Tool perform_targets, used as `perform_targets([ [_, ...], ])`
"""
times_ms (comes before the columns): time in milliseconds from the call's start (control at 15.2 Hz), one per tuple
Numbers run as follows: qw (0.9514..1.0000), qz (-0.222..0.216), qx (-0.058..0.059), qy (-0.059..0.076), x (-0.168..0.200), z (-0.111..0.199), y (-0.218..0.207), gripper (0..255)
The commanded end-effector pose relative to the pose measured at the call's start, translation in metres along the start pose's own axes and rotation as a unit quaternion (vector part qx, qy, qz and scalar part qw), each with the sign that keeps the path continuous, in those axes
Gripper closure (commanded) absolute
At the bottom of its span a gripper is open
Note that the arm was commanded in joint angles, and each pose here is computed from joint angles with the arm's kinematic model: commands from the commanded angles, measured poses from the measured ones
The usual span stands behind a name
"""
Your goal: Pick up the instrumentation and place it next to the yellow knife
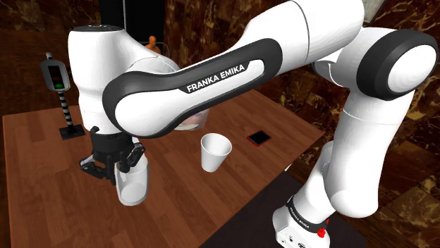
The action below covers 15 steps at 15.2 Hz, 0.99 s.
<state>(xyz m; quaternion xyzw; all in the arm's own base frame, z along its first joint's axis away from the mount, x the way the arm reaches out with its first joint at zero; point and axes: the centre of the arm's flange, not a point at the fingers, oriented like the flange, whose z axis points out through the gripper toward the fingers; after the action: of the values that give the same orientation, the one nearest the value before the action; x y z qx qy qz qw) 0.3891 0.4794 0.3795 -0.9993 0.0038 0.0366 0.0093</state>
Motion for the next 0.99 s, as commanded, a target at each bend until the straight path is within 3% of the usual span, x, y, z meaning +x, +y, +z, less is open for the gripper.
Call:
perform_targets([
  [0,1.0000,0.000,0.000,0.000,0.000,0.000,0.000,0],
  [330,1.0000,0.000,0.000,0.000,0.000,0.000,0.000,0],
  [594,1.0000,0.000,0.000,0.000,0.000,-0.050,0.000,0],
  [924,1.0000,0.000,0.000,0.000,0.000,-0.050,0.000,0],
])
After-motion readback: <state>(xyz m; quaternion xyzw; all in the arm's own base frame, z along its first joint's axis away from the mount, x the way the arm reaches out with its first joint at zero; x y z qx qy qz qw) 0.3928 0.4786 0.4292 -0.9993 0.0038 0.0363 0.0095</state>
